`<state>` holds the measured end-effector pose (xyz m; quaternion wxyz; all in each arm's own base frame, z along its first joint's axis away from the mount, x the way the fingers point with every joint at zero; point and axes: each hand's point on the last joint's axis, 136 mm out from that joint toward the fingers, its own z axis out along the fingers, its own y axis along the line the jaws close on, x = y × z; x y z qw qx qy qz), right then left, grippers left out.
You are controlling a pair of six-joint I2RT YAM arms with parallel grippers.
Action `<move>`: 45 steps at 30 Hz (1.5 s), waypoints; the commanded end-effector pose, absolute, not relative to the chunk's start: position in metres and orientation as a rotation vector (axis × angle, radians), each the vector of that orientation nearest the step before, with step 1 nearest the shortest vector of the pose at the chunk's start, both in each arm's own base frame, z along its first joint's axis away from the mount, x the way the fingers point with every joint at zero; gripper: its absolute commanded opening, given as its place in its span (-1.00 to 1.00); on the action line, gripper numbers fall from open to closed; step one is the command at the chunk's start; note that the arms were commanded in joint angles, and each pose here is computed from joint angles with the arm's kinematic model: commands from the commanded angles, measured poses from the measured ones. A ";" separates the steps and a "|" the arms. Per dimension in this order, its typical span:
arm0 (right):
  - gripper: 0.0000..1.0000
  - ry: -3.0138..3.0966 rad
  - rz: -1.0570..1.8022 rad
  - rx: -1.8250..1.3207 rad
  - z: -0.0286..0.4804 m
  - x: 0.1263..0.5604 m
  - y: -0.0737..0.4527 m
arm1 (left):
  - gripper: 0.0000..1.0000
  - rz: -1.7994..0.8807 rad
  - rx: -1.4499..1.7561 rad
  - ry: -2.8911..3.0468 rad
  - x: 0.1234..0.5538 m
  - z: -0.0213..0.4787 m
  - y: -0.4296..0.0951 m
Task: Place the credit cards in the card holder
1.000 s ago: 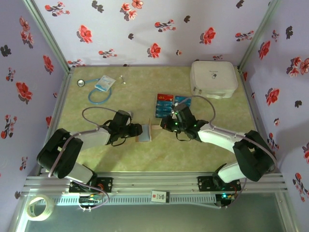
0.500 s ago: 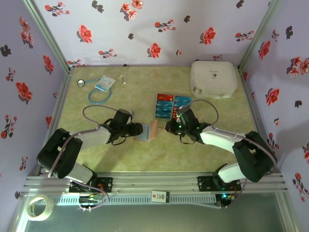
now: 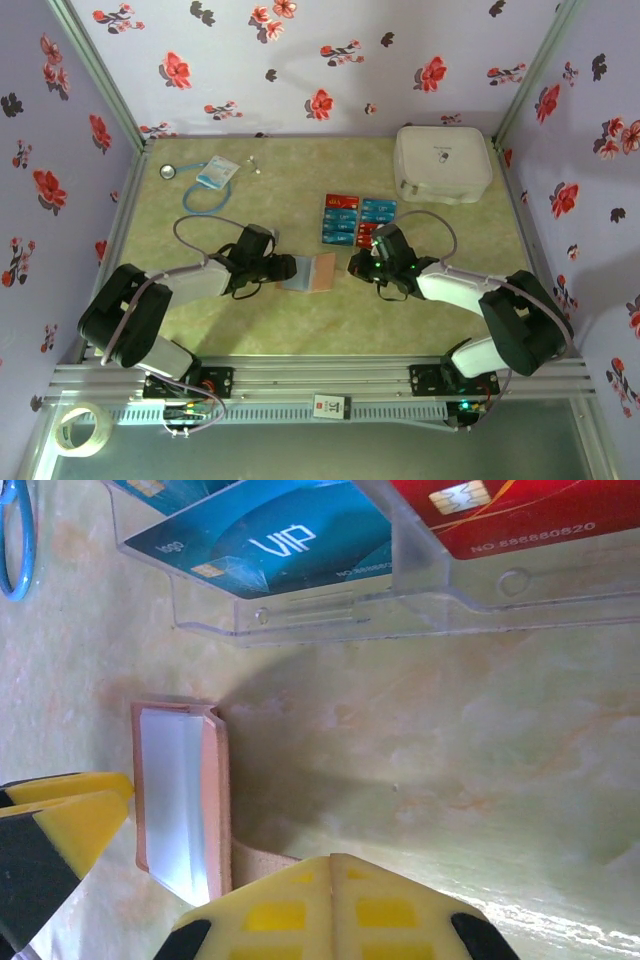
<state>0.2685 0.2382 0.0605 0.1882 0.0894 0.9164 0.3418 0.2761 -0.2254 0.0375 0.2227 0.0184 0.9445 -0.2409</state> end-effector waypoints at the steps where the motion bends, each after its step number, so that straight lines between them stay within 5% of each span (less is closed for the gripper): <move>1: -1.00 2.576 0.929 0.252 0.053 0.270 0.231 | 0.07 -0.615 0.110 2.583 0.280 0.050 -0.225; 20: -1.00 2.603 0.913 0.251 0.040 0.273 0.232 | 0.22 -0.699 0.135 2.572 0.282 0.049 -0.238; 33: -1.00 2.620 0.907 0.235 0.037 0.271 0.232 | -0.29 -0.816 0.121 2.533 0.280 0.051 -0.248; 39: -0.35 2.608 0.904 0.202 0.053 0.271 0.231 | -0.63 -0.818 0.118 2.530 0.280 0.052 -0.248; 45: -0.17 2.564 0.897 0.166 0.083 0.269 0.226 | -0.67 -0.826 0.110 2.520 0.280 0.058 -0.248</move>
